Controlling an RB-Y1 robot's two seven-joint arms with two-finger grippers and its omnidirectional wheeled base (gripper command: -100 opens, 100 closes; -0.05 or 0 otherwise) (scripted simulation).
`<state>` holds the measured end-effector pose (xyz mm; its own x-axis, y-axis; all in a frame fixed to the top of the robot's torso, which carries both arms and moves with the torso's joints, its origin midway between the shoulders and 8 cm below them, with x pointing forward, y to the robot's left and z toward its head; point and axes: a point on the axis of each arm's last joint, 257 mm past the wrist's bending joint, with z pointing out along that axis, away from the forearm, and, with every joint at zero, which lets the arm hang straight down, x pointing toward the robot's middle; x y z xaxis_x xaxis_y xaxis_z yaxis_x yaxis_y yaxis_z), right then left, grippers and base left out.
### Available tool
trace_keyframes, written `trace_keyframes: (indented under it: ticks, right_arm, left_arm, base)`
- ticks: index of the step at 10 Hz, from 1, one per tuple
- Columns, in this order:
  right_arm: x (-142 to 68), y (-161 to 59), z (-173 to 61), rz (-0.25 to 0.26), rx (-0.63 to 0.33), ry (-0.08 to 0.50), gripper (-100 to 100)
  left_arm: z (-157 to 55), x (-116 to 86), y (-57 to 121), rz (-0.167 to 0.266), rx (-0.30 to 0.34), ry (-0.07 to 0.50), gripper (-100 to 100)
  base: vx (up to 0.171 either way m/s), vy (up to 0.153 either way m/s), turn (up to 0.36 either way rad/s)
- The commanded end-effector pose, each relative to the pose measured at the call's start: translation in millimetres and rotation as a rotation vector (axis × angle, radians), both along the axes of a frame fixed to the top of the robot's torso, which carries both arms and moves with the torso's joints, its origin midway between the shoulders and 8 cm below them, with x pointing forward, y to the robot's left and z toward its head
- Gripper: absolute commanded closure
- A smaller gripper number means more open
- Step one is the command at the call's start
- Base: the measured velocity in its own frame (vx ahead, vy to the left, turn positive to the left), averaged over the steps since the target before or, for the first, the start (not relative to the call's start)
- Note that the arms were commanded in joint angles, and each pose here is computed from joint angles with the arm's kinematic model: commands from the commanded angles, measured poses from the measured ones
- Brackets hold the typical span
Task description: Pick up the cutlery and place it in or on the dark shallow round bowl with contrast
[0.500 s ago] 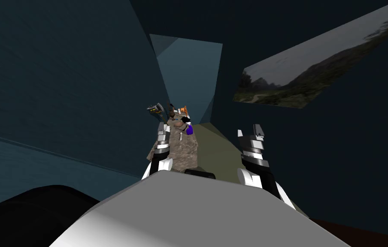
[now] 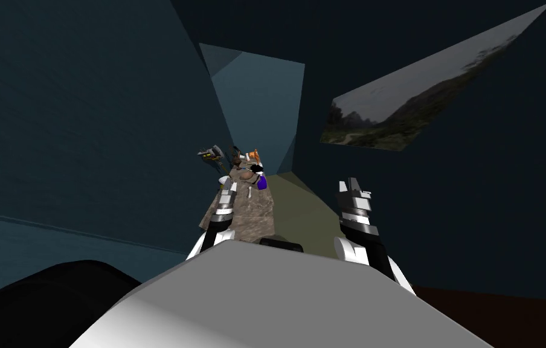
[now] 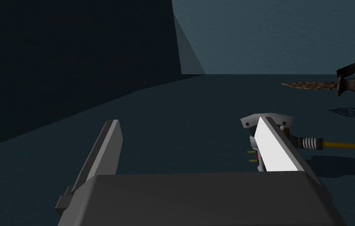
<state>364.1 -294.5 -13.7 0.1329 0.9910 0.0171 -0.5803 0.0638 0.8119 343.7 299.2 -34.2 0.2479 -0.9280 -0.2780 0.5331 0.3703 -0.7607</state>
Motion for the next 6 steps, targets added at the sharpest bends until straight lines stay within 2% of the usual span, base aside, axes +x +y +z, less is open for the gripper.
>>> trace_keyframes:
  ticks: [1, 6]
  right_arm:
    - [0.0, 0.0, 0.0, 0.0, 0.0, 0.0, 0]
    - [0.0, 0.0, 0.0, 0.0, 0.0, 0.0, 0]
  left_arm:
    - [-17.8, -1.6, 10.1, 0.007, 0.04, 0.051, -100]
    - [-84.1, -21.6, 54.3, 0.046, 0.173, 0.266, -100]
  base:
    - [-0.015, -0.065, -0.117]
    - [0.005, -0.078, -0.164]
